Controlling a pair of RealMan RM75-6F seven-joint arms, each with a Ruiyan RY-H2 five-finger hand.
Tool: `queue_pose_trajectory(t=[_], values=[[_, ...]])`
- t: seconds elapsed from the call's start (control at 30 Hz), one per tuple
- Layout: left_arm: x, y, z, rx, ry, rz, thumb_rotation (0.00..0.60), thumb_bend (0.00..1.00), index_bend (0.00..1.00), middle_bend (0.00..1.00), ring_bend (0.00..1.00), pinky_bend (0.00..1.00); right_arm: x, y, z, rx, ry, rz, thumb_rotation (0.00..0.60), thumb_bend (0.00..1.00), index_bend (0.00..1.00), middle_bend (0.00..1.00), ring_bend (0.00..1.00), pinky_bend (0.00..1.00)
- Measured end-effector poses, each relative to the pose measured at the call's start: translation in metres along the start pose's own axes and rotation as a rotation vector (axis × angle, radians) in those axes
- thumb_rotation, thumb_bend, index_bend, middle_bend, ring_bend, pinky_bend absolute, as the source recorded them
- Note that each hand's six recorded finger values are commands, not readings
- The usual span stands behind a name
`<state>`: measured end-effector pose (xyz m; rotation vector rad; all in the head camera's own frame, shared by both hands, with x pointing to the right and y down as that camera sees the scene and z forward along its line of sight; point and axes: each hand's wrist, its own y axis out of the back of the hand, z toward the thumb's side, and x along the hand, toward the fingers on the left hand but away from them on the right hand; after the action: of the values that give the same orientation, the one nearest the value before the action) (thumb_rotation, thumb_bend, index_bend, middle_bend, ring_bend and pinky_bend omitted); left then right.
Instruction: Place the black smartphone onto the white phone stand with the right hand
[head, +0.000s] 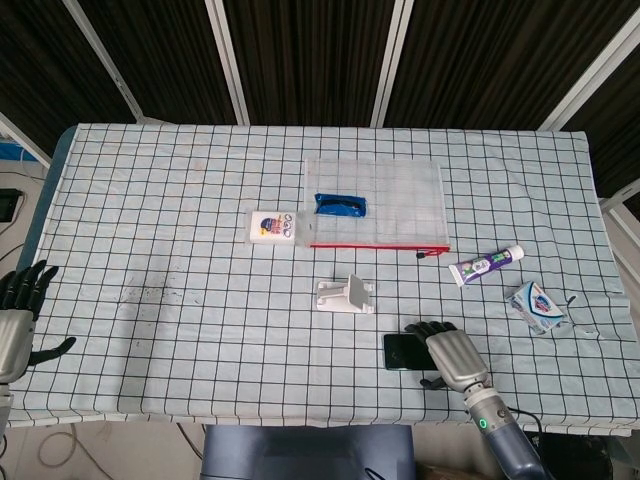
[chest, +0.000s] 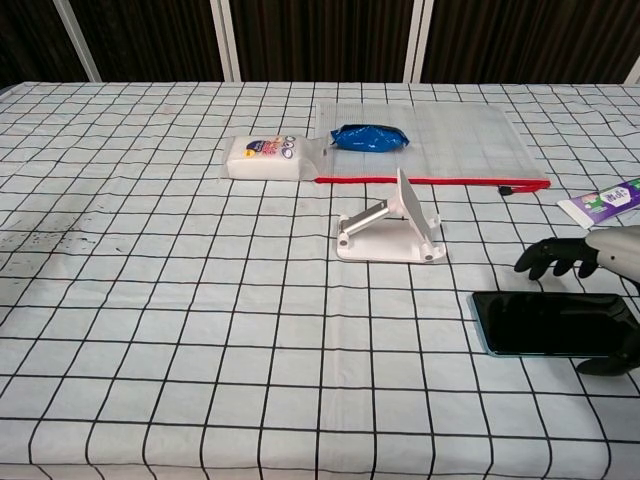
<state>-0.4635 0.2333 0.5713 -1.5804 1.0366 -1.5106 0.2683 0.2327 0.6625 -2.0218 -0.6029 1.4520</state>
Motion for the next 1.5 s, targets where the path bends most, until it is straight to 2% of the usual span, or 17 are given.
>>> queue_pose_trajectory(t=[0.47, 0.93, 1.23, 1.5], values=[[0.001, 0.000, 0.000, -0.014, 0.002, -0.008, 0.600, 0.00, 0.00, 0.00, 0.00, 0.00, -0.014, -0.009, 0.004, -0.005, -0.013, 0.020, 0.600, 0.19, 0.29, 0.30, 0.27, 0.29], [0.001, -0.001, -0.001, -0.022, 0.009, -0.013, 0.600, 0.00, 0.00, 0.00, 0.00, 0.00, -0.024, -0.013, 0.003, -0.019, -0.033, 0.024, 0.600, 0.20, 0.31, 0.31, 0.27, 0.30], [0.001, -0.001, -0.002, -0.026, 0.012, -0.017, 0.600, 0.00, 0.00, 0.00, 0.00, 0.00, -0.024, -0.019, -0.002, -0.009, -0.049, 0.044, 0.600, 0.23, 0.40, 0.39, 0.35, 0.33], [0.001, -0.001, -0.001, -0.030, 0.014, -0.018, 0.600, 0.00, 0.00, 0.00, 0.00, 0.00, -0.023, -0.020, -0.002, -0.013, -0.046, 0.041, 0.600, 0.30, 0.57, 0.57, 0.52, 0.50]])
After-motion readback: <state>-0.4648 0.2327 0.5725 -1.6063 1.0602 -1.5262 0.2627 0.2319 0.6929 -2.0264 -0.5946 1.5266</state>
